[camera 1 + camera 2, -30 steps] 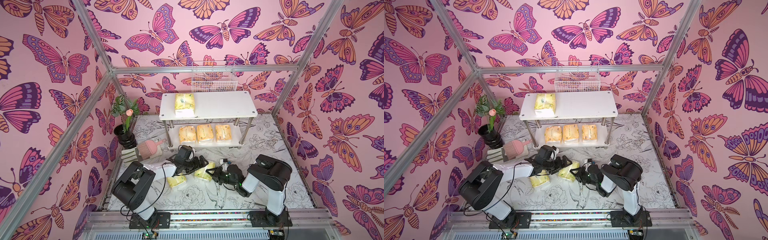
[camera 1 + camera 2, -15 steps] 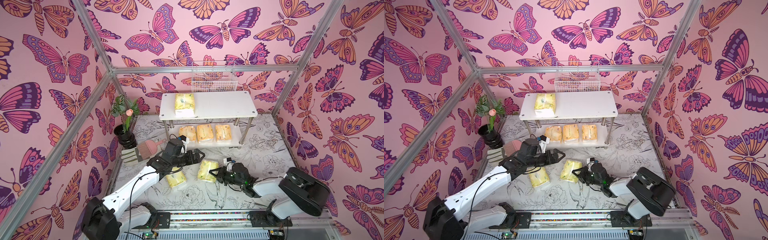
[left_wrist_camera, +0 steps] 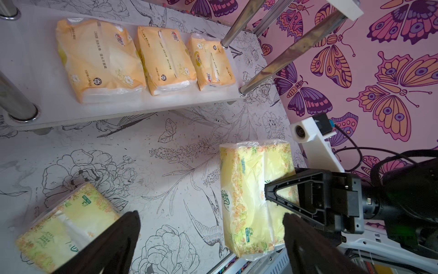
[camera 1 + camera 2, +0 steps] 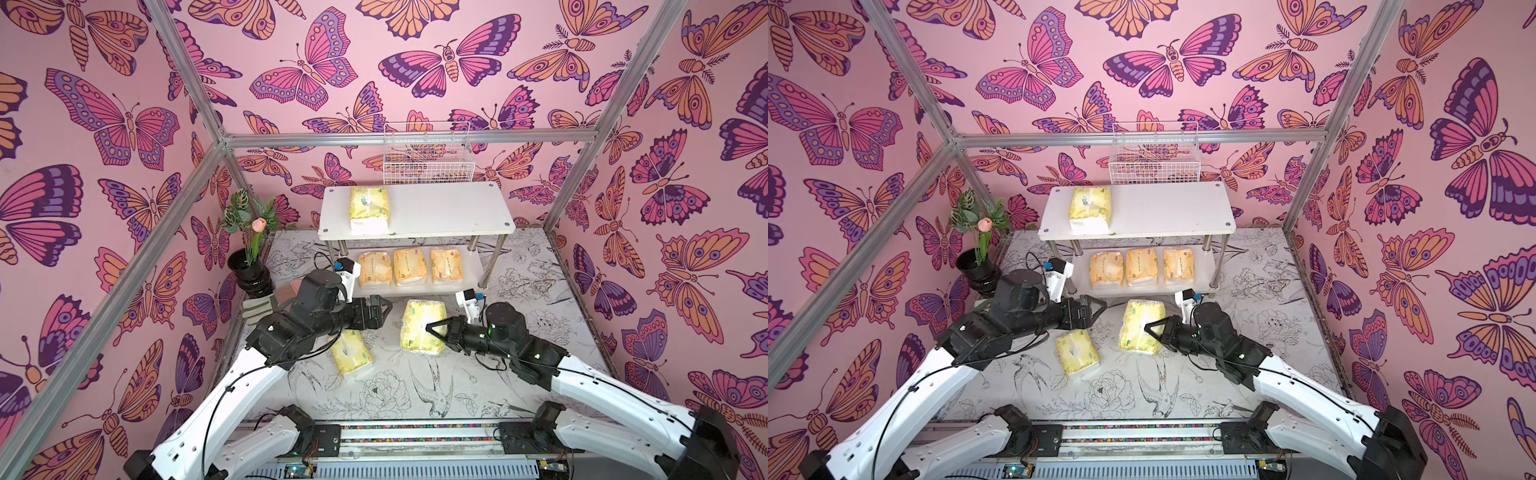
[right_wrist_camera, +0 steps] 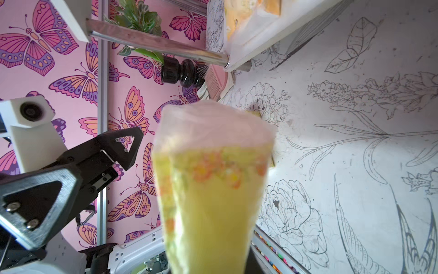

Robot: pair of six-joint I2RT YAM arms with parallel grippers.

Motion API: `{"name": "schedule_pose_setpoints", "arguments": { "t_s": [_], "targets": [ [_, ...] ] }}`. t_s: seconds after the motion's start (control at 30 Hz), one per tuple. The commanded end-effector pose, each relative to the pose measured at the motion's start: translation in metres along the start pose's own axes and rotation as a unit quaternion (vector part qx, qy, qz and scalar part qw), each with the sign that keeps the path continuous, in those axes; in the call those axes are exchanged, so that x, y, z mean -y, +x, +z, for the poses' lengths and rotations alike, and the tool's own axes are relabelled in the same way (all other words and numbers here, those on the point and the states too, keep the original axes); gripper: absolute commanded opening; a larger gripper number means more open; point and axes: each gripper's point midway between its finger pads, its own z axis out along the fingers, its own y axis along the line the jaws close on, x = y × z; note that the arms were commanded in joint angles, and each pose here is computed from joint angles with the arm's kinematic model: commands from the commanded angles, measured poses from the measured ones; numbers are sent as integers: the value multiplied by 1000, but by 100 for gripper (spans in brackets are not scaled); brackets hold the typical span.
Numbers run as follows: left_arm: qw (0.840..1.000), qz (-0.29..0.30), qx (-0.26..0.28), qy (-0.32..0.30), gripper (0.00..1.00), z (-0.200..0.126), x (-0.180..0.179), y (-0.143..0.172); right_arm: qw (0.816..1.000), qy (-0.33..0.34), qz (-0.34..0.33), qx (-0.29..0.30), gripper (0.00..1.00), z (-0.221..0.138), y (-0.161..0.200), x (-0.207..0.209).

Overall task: Place the tissue boxes on the shelf by color
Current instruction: Place a box of tissues on the shelf.

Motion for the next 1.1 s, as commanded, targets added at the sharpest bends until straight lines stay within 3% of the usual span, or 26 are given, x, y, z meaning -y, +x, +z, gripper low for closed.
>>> {"name": "schedule_pose_setpoints", "arguments": {
  "t_s": [0.0, 0.2, 0.53, 0.9, 1.07],
  "targets": [
    [999, 41, -20, -21, 100, -11, -1, 1, 999, 10, -31, -22, 10, -15, 4, -20],
    [997, 68, -12, -23, 100, -25, 11, -21, 996, -1, -82, -31, 10, -33, -11, -72],
    [996, 85, 6, -26, 100, -37, 22, -59, 992, -23, -127, 8, 10, -53, -82, -143],
    [996, 78, 13, -35, 100, -32, 16, -75, 991, -32, -104, 72, 10, -53, -188, -160],
    [996, 74, 11, -39, 100, -31, 12, -73, 993, -42, -88, 62, 11, -35, -214, -161]
  ]
}}
